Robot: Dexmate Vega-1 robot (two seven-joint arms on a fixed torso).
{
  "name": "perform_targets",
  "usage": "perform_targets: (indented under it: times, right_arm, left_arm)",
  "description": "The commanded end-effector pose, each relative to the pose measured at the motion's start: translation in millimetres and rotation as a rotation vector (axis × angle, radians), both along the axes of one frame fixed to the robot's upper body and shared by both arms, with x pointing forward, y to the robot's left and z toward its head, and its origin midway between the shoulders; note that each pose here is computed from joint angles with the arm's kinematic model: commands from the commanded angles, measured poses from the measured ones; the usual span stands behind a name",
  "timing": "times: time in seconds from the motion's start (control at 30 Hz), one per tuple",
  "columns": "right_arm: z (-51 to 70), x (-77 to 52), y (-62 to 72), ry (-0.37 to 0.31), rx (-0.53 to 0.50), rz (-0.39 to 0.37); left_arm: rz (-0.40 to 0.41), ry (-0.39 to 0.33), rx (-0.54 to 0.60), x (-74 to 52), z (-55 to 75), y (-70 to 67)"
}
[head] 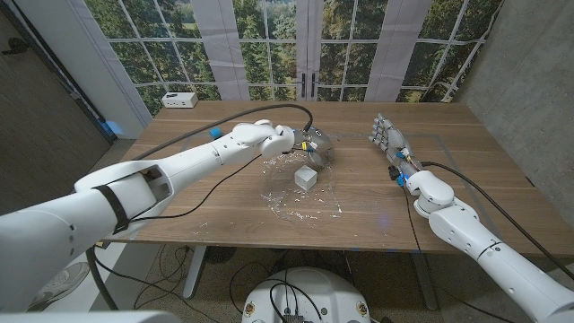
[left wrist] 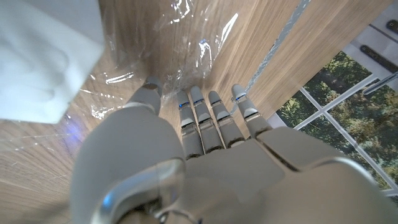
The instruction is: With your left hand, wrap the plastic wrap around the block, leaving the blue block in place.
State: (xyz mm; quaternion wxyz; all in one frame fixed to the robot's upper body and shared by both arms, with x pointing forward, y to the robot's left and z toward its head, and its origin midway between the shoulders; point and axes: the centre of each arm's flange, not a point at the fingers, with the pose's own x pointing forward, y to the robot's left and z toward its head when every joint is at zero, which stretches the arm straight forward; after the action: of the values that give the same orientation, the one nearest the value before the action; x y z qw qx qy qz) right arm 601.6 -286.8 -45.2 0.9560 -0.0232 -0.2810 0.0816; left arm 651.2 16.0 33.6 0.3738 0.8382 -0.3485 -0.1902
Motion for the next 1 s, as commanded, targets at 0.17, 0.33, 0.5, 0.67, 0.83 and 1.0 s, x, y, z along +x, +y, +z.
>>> perform_targets:
  times: [0.17,0.33,0.5,0.67,0.83,1.0]
  right_arm:
    - [-0.8,-0.6,0.2,0.008,-0.003,-0.003]
    - [0.5,-0.3,1.6,0.006,-0.004,-0.006]
    - [2.5,-0.7,2.2,0.004,-0.004,-0.009]
    - [4.6,-1.0,3.5,0.006,-0.009,-0.009]
    - [5.8,0.1,5.9,0.008,-0.014,-0.004]
    - [8.9,1.5,9.2,0.004,-0.018,-0.001]
  left_arm:
    - [-0.014,-0.093,-0.053,-1.0,-12.9,5.3]
    - [-0.037,-0.107,-0.108,-5.8,-7.4,12.3]
    - [-0.028,-0.096,-0.118,-13.0,1.1,17.0]
    - [-0.041,-0.113,-0.133,-24.0,4.7,24.1]
    - [-0.069,-0.140,-0.168,-39.2,8.4,30.0]
    - [-0.070,-0.114,-0.108,-50.7,7.7,27.7]
